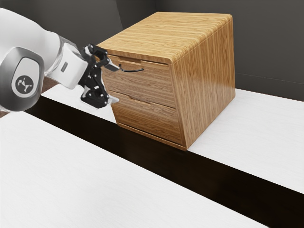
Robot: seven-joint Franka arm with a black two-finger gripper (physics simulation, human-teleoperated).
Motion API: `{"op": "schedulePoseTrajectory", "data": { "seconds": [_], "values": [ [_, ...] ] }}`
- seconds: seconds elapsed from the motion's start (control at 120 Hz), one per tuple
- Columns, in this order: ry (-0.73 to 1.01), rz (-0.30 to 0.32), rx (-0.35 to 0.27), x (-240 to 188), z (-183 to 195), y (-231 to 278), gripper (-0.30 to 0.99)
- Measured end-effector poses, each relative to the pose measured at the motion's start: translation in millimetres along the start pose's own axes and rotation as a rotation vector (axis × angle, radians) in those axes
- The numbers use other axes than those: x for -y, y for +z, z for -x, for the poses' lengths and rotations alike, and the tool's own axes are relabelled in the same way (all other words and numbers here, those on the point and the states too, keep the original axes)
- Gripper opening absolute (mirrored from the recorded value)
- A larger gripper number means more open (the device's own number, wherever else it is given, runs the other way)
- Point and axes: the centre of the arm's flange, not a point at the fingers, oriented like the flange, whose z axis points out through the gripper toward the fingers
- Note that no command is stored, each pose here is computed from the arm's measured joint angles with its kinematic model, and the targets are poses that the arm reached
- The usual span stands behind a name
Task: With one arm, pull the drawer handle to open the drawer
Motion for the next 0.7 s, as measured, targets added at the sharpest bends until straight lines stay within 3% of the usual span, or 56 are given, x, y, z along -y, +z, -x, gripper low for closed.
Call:
{"op": "schedulePoseTrajectory", "data": {
  "seconds": [0.25, 0.45, 0.6, 0.7],
  "values": [
    [0.253, -0.082, -0.01, 33.4, 4.2, 15.7, 0.56],
    [0.444, -0.075, 0.023, 49.5, 17.4, 35.4, 0.62],
    [0.484, -0.063, 0.092, 76.6, 68.0, 41.9, 0.61],
    [0.546, -0.043, 0.088, 74.9, 66.3, 48.7, 0.59]
  ]
}}
